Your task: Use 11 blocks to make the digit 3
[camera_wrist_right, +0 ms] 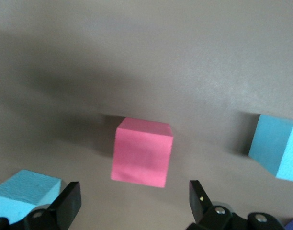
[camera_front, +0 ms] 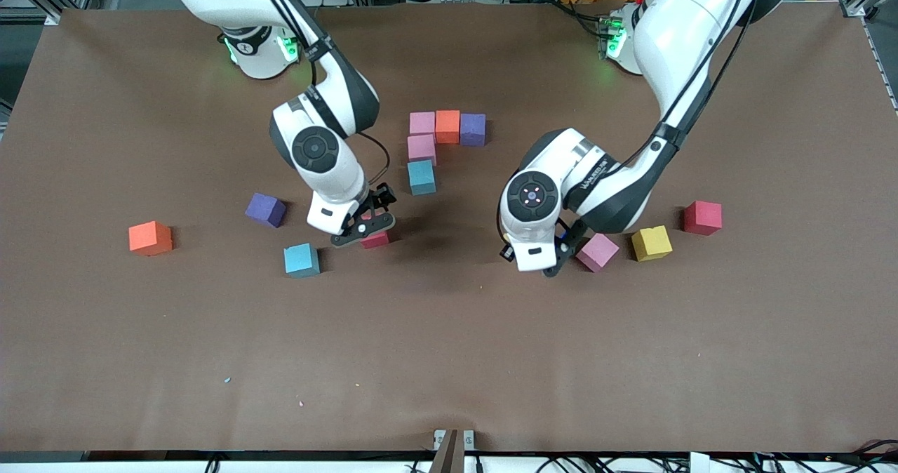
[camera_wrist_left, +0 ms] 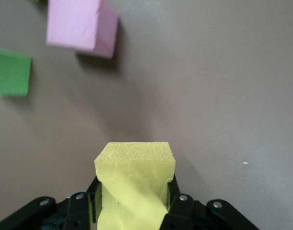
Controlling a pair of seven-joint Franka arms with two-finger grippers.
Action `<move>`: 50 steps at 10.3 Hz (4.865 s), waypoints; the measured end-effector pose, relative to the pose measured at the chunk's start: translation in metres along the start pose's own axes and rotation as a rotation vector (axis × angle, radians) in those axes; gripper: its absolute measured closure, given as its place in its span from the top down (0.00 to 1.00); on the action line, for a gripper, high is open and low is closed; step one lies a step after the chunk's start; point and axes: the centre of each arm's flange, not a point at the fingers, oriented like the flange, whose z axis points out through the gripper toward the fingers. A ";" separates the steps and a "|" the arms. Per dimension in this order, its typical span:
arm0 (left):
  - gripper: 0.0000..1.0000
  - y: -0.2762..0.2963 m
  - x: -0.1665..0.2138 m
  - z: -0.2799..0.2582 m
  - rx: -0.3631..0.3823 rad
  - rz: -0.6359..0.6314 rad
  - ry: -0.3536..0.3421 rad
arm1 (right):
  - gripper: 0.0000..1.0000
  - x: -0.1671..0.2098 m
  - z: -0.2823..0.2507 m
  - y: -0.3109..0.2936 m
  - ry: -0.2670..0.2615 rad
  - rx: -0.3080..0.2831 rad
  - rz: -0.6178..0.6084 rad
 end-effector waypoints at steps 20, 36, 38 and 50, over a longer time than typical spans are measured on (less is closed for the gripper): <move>0.53 -0.092 -0.175 0.080 -0.084 -0.587 -0.089 | 1.00 0.021 0.077 0.008 -0.002 -0.018 0.155; 0.53 -0.076 -0.201 0.092 -0.101 -0.575 -0.075 | 0.61 0.032 0.047 -0.002 0.046 -0.004 0.169; 0.53 -0.074 -0.199 0.091 -0.103 -0.578 -0.077 | 0.61 0.033 0.040 -0.002 0.056 -0.002 0.185; 0.53 -0.076 -0.206 0.092 -0.108 -0.567 -0.073 | 0.61 0.033 0.037 -0.008 0.062 0.003 0.234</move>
